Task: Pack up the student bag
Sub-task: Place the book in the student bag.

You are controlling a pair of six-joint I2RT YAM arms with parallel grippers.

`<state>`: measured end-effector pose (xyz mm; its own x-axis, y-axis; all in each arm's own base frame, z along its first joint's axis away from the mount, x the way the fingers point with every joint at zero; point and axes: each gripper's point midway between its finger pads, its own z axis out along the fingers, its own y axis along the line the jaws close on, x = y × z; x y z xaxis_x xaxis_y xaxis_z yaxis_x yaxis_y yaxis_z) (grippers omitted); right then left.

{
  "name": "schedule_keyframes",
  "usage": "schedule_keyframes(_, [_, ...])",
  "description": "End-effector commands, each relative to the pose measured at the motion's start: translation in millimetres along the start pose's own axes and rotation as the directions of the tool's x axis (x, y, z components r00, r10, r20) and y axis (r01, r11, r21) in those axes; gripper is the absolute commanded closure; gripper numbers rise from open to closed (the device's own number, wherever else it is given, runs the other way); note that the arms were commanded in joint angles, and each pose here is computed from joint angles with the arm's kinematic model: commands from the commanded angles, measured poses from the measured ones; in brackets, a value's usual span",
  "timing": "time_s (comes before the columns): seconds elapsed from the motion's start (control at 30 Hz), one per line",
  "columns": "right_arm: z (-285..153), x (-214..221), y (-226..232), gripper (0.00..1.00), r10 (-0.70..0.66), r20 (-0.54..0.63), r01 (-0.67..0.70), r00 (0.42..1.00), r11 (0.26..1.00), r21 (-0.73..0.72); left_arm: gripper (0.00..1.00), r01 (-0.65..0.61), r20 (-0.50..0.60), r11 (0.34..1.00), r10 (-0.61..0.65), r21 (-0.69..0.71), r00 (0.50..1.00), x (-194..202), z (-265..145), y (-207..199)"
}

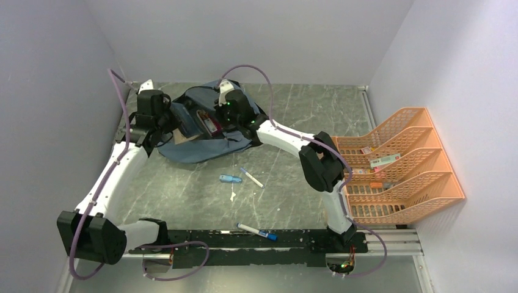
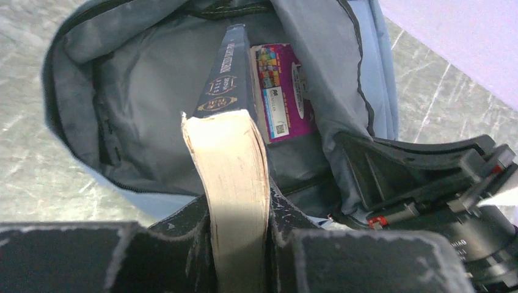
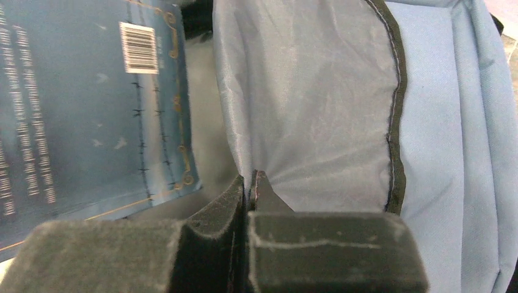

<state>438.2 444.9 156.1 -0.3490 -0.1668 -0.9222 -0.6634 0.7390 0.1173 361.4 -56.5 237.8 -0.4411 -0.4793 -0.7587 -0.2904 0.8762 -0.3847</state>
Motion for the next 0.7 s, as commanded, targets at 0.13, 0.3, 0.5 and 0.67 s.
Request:
schedule_keyframes(0.13, [-35.7,-89.5,26.8,1.0,0.06,0.246,-0.031,0.967,0.992,-0.123,0.95,0.138,0.056,0.963,-0.155,0.23,0.986,-32.6,10.7,-36.8])
schedule_keyframes(0.3, [-43.9,-99.5,34.5,1.0,0.07,0.282,-0.025,0.957,0.987,-0.162,0.95,0.179,0.015,0.926,-0.195,0.333,0.981,-29.5,15.3,-50.8])
schedule_keyframes(0.5, [-50.4,-99.3,39.7,1.0,0.086,0.31,-0.024,0.947,0.98,-0.197,0.95,0.212,0.001,0.865,-0.239,0.454,0.971,-31.8,16.4,-68.4])
schedule_keyframes(0.67, [-53.6,-102.7,44.5,1.0,0.097,0.325,-0.023,0.941,0.974,-0.224,0.95,0.278,-0.025,0.802,-0.312,0.529,0.95,-20.4,27.2,-74.7])
